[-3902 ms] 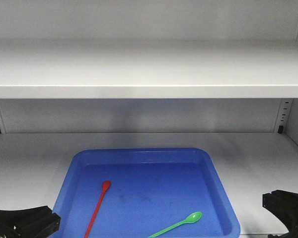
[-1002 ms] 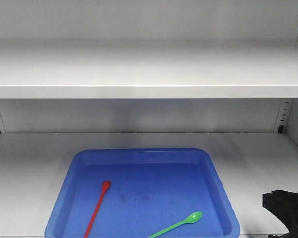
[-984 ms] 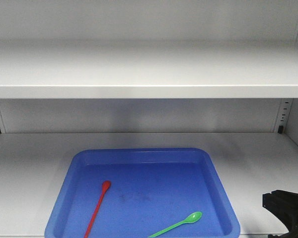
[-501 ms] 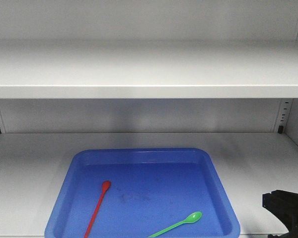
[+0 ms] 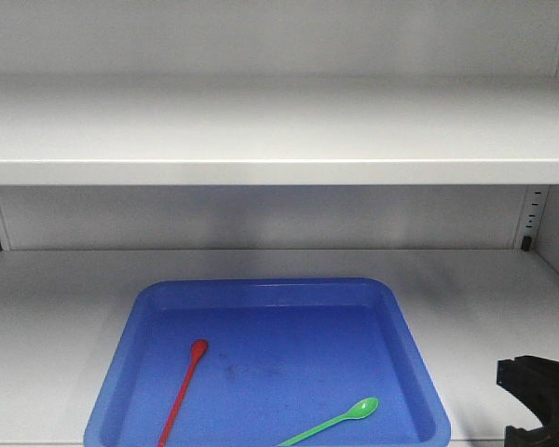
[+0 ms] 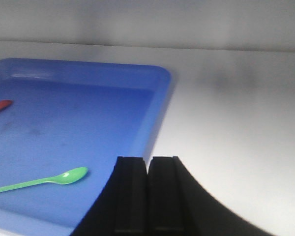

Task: Sort red and green spoons into left cabinet

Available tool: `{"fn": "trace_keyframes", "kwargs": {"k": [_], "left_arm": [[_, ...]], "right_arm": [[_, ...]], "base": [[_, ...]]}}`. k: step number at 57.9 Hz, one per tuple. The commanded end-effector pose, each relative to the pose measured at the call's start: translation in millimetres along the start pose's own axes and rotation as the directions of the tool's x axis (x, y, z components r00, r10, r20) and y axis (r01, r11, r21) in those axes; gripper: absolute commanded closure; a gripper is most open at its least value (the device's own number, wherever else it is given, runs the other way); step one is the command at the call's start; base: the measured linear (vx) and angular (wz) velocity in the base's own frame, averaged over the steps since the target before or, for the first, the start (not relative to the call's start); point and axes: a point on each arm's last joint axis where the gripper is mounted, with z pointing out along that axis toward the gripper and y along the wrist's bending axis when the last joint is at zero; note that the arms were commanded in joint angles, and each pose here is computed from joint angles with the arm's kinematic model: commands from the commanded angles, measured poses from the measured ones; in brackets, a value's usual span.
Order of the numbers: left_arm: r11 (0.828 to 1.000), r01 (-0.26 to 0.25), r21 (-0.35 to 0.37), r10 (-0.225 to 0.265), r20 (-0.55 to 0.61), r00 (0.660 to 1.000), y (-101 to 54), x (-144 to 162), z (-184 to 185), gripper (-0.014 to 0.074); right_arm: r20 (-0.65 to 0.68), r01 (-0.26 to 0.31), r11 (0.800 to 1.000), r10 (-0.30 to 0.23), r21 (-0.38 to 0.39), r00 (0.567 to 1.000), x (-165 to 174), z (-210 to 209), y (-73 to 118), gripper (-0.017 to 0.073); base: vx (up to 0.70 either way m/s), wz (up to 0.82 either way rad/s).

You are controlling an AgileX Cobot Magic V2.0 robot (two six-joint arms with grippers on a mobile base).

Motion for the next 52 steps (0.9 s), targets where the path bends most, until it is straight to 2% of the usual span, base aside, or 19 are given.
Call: {"fn": "trace_keyframes", "kwargs": {"k": [1,4,5,6,16,20,24,39,52], "left_arm": [[1.000,0.010,-0.011,-0.009,0.079,0.997,0.7,-2,-1,0.0594],[1.000,0.010,-0.011,-0.009,0.079,0.997,0.7,-2,-1,0.0594],[1.000,0.010,-0.011,-0.009,0.079,0.997,0.7,-2,-1,0.0594],[1.000,0.010,-0.011,-0.009,0.079,0.997,0.7,-2,-1,0.0594],[1.000,0.010,-0.011,-0.009,0.079,0.997,0.7,-2,-1,0.0594],[1.000,0.010,-0.011,-0.009,0.079,0.997,0.7,-2,-1,0.0594],[1.000,0.010,-0.011,-0.009,0.079,0.997,0.7,-2,-1,0.0594],[1.000,0.010,-0.011,-0.009,0.079,0.997,0.7,-2,-1,0.0594],[1.000,0.010,-0.011,-0.009,0.079,0.997,0.7,-2,-1,0.0594]], "right_arm": [[0.105,-0.005,0.996,-0.005,0.088,0.994,-17,-9,-6.5,0.0562],[0.119,0.013,0.994,-0.026,0.108,0.993,-19,-14,-7.6,0.0562],[0.119,0.040,0.992,-0.054,0.118,0.991,-20,-15,-7.9,0.0562],[0.126,0.018,0.993,-0.033,0.119,0.991,-20,-17,-8.0,0.0562],[0.232,0.019,0.982,-0.063,0.189,0.971,-12,-41,-13.7,0.0562],[0.284,-0.015,0.978,-0.046,0.209,0.958,3,-52,-16.3,0.0562],[0.336,-0.029,0.973,-0.052,0.230,0.940,15,-64,-17.3,0.0562],[0.371,-0.022,0.967,-0.076,0.253,0.926,82,-84,-14.6,0.0562],[0.427,-0.026,0.968,-0.086,0.250,0.900,123,-90,-12.7,0.0562]], "base": [[0.00,0.00],[0.00,0.00],[0.00,0.00],[0.00,0.00],[0.00,0.00],[0.00,0.00],[0.00,0.00],[0.00,0.00],[0.00,0.00]]}}
